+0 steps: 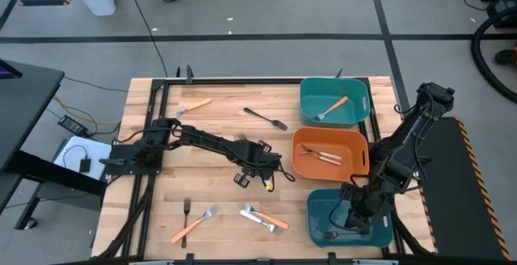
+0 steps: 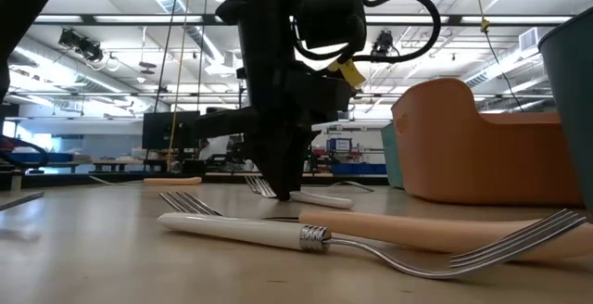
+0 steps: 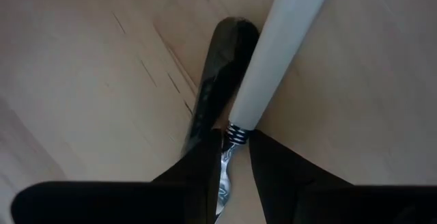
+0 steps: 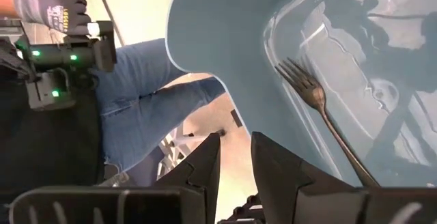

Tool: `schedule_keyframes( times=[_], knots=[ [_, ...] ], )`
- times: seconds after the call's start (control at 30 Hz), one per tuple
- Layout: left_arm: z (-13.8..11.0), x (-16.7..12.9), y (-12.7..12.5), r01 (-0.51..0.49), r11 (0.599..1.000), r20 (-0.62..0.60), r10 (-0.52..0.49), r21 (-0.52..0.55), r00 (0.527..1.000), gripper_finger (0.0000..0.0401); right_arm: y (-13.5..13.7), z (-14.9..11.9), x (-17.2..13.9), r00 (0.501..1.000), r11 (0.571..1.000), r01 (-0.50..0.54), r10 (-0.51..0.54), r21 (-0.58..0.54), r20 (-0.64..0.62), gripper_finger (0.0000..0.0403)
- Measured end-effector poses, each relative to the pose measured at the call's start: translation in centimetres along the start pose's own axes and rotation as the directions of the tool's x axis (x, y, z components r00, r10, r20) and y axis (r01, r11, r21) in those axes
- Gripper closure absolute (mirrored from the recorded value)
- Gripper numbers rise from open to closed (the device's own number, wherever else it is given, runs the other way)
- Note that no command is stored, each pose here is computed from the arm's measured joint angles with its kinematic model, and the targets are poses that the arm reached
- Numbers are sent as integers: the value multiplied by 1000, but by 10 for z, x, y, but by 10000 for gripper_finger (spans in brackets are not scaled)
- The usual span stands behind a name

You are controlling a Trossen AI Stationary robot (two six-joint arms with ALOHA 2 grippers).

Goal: Sort silverware by color (type)
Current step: Put the white fork into the orange bin

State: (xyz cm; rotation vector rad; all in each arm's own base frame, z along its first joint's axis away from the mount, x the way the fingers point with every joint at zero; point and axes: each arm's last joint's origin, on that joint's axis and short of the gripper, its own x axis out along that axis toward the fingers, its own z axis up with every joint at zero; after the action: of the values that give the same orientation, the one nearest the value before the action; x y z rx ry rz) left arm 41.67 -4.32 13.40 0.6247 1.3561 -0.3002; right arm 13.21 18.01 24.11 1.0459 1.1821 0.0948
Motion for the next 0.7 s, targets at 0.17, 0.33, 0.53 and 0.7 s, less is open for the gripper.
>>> schedule_keyframes(
  times=[0.17, 0.33, 0.53, 0.7],
  knots=[
    [0, 6, -1, 41, 999, 12, -41, -3, 999, 317, 0, 0, 0, 1000, 1000, -2, 2, 5, 15, 311],
    [0, 13, -4, 107, 994, 17, -107, 1, 994, 359, 0, 1, 0, 999, 1000, -5, 5, 5, 34, 311],
    [1, 10, -5, 116, 993, 19, -115, -21, 993, 370, 1, 1, 0, 999, 1000, -10, 10, 5, 44, 311],
    [4, -11, 0, 125, 991, 81, -121, -49, 989, 370, 1, 1, 0, 999, 1000, -10, 10, -2, 44, 311]
  ],
)
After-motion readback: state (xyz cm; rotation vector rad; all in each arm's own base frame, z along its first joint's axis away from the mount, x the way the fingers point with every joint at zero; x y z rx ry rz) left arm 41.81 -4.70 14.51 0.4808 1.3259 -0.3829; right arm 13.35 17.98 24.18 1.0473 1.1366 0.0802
